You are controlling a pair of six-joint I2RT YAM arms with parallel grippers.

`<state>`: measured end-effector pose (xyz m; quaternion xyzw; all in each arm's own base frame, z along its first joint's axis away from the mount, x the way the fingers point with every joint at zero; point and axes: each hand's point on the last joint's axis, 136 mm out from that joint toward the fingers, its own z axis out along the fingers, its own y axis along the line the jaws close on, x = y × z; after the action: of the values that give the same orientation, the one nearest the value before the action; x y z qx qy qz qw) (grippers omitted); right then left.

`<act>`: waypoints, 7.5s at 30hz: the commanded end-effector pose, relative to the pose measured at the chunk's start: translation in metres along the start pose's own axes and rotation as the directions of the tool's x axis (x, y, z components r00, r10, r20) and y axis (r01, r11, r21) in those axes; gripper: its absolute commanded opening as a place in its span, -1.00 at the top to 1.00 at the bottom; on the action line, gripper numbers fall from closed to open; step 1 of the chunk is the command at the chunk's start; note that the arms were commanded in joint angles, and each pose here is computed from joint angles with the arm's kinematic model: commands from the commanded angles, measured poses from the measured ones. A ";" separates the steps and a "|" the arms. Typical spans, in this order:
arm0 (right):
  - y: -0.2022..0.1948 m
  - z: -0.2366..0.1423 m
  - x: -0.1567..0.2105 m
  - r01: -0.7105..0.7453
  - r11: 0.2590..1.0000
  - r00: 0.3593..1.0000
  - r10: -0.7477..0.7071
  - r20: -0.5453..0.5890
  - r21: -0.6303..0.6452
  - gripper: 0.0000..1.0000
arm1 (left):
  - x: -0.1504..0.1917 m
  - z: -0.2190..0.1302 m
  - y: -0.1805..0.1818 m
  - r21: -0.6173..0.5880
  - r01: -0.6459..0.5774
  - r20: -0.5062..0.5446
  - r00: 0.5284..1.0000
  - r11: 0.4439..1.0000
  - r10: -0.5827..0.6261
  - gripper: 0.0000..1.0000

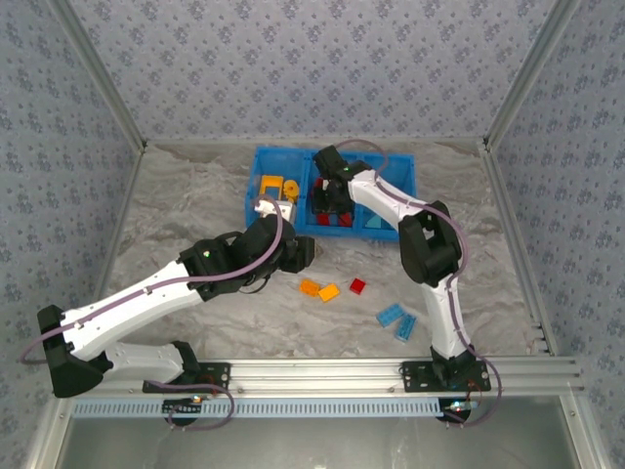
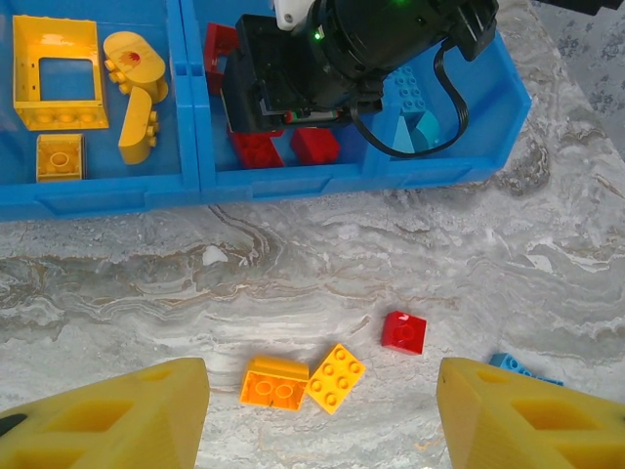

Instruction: Sort the legos into containers by color

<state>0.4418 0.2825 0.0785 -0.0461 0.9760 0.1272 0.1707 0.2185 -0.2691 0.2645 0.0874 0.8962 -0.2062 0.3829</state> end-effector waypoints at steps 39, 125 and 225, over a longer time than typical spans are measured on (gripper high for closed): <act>0.022 -0.204 0.153 0.332 0.938 0.905 -0.287 0.314 -0.099 -0.20 | 0.065 0.023 0.022 -0.127 0.291 -0.191 0.931 0.948 -0.311 -0.29; 0.098 -0.208 0.117 0.302 0.935 0.845 -0.172 0.506 -0.185 -0.49 | -0.030 0.197 0.187 -0.504 -0.040 -0.409 0.891 0.863 -0.198 0.49; -0.125 -0.209 0.161 -0.259 0.941 0.949 0.206 0.238 0.219 0.43 | -0.005 -0.017 -0.079 0.271 -0.187 0.095 0.981 0.944 0.167 -0.29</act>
<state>0.2106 0.1002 0.1712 0.1710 0.9547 0.0545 0.2372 0.1637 -0.3448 0.2761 0.2618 0.8327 -0.2967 0.3874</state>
